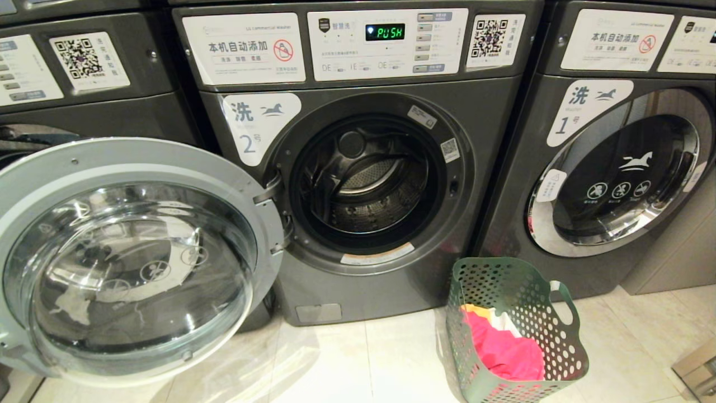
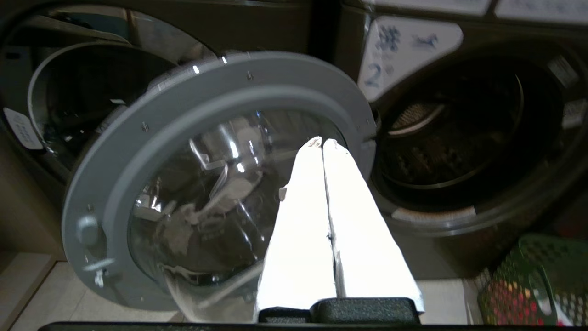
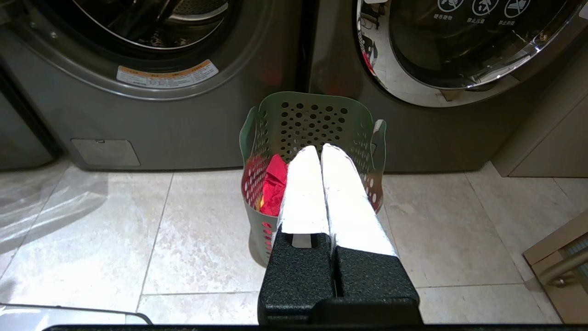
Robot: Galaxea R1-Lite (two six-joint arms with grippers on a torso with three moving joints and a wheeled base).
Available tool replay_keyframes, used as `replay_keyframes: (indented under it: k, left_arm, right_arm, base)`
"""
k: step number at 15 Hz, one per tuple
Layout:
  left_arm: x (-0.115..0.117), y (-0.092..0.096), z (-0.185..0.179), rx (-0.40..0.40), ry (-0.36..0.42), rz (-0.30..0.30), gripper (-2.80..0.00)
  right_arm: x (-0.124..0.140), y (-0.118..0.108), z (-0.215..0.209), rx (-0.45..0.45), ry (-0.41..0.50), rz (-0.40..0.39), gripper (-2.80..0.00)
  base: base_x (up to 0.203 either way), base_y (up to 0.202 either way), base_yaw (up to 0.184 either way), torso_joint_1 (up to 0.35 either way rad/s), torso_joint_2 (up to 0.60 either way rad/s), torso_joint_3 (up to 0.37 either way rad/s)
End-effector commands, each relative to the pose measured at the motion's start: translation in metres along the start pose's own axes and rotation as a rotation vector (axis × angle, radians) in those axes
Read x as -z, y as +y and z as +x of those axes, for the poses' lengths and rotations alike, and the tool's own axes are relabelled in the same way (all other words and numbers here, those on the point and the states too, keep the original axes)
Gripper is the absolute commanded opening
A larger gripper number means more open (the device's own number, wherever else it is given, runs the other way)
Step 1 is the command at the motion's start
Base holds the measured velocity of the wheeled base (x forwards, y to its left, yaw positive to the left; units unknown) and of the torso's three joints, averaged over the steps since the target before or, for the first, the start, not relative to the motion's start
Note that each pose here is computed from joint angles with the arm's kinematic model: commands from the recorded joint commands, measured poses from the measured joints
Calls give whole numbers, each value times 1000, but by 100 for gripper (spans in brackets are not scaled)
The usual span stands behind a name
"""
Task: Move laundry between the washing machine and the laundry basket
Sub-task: Close the washing machine door with the left hand
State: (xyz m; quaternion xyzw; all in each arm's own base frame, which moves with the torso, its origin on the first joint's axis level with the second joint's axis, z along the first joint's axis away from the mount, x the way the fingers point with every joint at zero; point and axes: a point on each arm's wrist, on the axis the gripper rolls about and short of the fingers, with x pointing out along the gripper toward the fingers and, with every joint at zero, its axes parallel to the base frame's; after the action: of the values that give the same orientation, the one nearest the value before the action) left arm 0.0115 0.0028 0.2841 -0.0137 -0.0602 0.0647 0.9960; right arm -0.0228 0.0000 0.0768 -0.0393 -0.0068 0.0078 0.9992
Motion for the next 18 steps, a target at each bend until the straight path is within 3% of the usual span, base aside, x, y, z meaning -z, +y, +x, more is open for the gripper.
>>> replay_keyframes:
  k: [1,4,6,7,9,11,15,18]
  left_arm:
    - [-27,-9,106,-55,165,-1,-280]
    - [-41,11,204,-183,173,-43,-280]
    - [-39,46,236,-265,145,-61,-280]
    - [-36,58,243,-259,146,-69,-280]
    - [-28,76,251,-195,177,-88,-280]
    - [-17,85,251,-159,267,-120,-280]
    - [-6,84,241,-93,432,-188,-280]
    - [-18,69,216,-55,551,-235,-280]
  right_arm:
    - [2,0,1,-1,7,-3,-280]
    - [2,0,0,-1,5,1,-280]
    - [2,0,1,-1,6,1,-280]
    - [2,0,1,-1,6,1,-280]
    - [2,0,1,-1,7,1,-280]
    - [2,0,1,-1,7,1,-280]
    - [2,0,1,-1,6,6,-280]
    - [2,0,0,-1,5,10,-280]
  base:
    - [0,0,0,0,0,0]
    - [0,0,0,0,0,0]
    - [0,0,0,0,0,0]
    - [0,0,0,0,0,0]
    - [0,0,0,0,0,0]
    - [0,0,0,0,0,0]
    - [0,0,0,0,0,0]
    - [0,0,0,0,0,0]
